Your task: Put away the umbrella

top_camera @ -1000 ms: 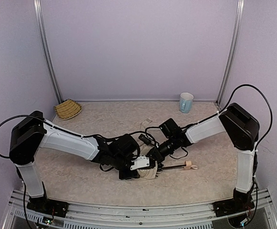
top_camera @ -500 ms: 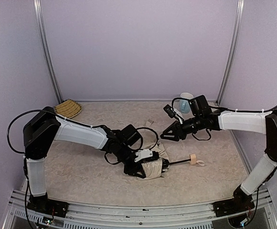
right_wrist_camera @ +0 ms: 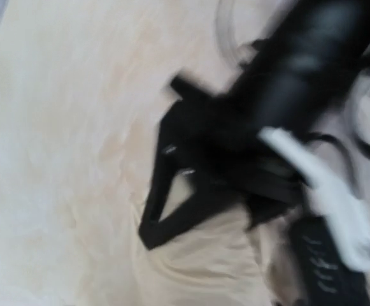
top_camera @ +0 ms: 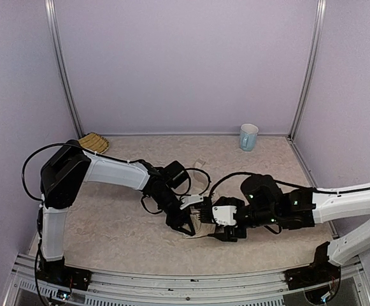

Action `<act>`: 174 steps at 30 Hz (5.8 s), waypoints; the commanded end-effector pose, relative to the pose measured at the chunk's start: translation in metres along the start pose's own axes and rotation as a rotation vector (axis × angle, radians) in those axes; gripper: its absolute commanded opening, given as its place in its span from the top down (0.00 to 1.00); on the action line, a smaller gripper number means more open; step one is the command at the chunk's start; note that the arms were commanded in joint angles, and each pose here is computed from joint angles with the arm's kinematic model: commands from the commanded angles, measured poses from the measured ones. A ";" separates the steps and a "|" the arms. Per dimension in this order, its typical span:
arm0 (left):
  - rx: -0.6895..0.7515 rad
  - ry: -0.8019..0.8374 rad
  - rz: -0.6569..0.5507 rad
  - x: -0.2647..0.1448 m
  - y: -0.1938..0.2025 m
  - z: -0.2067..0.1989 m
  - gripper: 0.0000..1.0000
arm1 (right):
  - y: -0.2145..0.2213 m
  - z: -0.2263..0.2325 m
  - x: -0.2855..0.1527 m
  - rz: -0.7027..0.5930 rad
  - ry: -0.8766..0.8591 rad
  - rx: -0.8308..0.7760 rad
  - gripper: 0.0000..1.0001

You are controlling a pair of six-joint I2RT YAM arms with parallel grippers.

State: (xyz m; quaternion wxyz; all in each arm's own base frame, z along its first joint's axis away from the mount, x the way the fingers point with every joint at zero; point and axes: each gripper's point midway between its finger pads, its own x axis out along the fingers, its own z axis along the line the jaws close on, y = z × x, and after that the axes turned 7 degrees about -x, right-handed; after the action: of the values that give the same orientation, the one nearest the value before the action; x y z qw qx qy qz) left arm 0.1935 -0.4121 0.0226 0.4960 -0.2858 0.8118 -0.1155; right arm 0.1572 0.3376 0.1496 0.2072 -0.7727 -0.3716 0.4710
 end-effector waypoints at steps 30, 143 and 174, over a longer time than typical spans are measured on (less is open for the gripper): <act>-0.125 -0.136 0.012 -0.022 0.036 0.036 0.01 | 0.114 0.017 0.093 0.532 0.045 -0.211 0.76; -0.150 0.145 0.248 0.020 0.109 -0.002 0.76 | 0.115 0.011 0.106 0.475 -0.015 -0.176 0.42; 0.642 -0.602 -0.691 -0.159 0.014 -0.079 0.01 | 0.126 0.086 0.080 0.484 -0.681 0.390 0.92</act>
State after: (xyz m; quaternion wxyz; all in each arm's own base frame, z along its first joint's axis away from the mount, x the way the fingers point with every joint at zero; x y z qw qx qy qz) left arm 0.1909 -0.3103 0.1545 0.6503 -0.4363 0.4976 -0.3730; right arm 0.2126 0.3679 0.0272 0.1229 -0.7304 -0.2399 0.6276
